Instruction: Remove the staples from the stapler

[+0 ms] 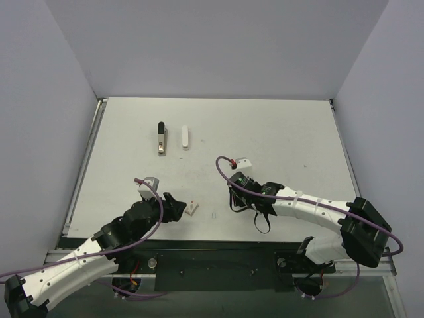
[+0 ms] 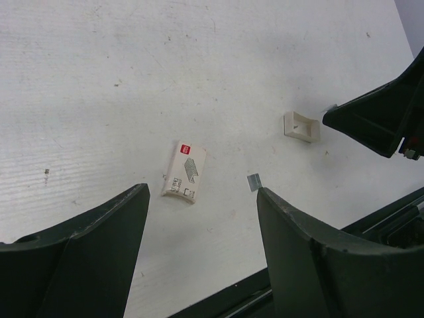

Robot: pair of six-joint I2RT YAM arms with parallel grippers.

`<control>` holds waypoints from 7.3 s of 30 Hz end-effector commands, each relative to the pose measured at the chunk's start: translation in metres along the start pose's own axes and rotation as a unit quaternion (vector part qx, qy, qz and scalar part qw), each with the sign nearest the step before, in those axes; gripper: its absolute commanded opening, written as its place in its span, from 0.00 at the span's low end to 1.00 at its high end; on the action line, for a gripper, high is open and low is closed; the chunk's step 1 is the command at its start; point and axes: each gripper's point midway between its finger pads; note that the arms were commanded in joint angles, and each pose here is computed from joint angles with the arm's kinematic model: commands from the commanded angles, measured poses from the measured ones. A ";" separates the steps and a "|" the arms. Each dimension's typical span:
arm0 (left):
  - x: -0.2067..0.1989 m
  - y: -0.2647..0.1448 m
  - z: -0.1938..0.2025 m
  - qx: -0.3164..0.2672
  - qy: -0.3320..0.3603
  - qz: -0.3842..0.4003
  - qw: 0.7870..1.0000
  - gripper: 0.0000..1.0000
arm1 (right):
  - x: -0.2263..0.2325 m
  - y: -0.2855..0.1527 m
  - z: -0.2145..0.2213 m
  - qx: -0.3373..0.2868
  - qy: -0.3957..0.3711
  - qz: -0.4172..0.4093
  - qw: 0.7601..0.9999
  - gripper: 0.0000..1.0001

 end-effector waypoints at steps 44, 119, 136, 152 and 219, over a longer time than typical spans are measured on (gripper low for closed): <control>-0.007 0.000 -0.005 -0.012 0.000 0.018 1.000 0.77 | -0.009 0.019 0.024 0.007 0.138 0.081 0.987 0.34; 0.008 -0.014 -0.006 -0.018 -0.006 -0.002 1.000 0.77 | 0.103 0.027 0.048 0.022 0.019 0.043 0.999 0.18; 0.007 -0.014 -0.008 -0.019 -0.003 -0.002 1.000 0.77 | 0.078 -0.003 0.010 -0.038 0.039 0.060 0.997 0.12; 0.002 -0.011 -0.008 -0.016 -0.003 0.003 1.000 0.77 | -0.007 -0.010 0.008 -0.060 0.120 0.133 0.982 0.13; 0.003 0.006 0.011 0.019 -0.002 -0.011 1.000 0.77 | -0.062 -0.012 0.033 -0.049 0.197 0.169 0.965 0.23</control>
Point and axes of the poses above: each gripper's point midway between its finger pads, its own y axis out along the fingers, its own x axis along the line the jaws close on, z = x × y, and after that the axes turned 2 degrees about -y, right-handed
